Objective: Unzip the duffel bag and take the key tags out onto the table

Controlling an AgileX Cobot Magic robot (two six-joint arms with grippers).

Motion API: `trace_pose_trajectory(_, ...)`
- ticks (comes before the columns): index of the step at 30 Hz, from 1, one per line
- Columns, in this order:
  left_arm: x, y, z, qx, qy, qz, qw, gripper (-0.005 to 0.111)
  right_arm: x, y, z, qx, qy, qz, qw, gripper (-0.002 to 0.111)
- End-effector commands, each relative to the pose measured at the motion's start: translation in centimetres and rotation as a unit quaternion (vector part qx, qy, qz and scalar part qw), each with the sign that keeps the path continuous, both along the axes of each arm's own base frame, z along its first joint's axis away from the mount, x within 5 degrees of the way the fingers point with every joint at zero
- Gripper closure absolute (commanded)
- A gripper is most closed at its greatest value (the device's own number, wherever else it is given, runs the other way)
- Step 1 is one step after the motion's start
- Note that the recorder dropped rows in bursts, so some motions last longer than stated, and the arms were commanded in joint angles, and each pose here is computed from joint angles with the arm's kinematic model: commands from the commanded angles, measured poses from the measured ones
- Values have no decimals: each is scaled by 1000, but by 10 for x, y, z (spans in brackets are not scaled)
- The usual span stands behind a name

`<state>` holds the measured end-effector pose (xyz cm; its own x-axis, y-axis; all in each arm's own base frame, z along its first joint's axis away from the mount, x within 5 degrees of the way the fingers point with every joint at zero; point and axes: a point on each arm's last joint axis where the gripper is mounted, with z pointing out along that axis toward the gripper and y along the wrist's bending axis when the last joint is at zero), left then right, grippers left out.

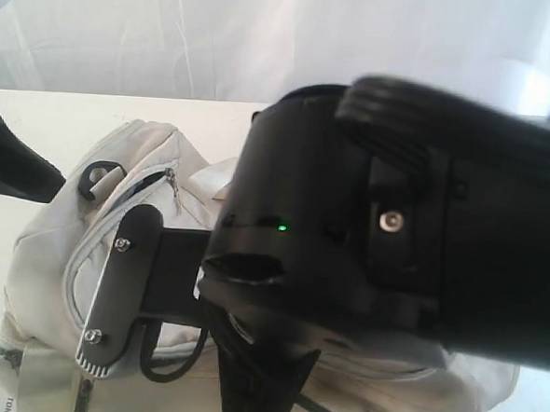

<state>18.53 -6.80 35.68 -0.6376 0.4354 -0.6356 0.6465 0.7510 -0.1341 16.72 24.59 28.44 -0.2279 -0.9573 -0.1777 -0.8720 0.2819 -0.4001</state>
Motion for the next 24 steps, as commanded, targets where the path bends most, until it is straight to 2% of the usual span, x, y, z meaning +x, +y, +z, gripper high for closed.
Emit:
trace_pose_trajectory(1,-5,-2,3,-16,3,-7,1000,107,7,-1,11,-9,-50,-1,999,108)
trace_pose_trajectory(5,-5,-2,3,-16,3,-7,1000,107,11,-2,22,-13,-75,-14,997,108)
trace_pose_trajectory(13,-5,-2,3,-16,3,-7,1000,107,12,-2,24,-11,-77,-19,997,108)
trace_pose_trajectory(24,-5,-2,3,-19,4,-7,1000,107,1,-7,17,-25,-5,-53,998,105)
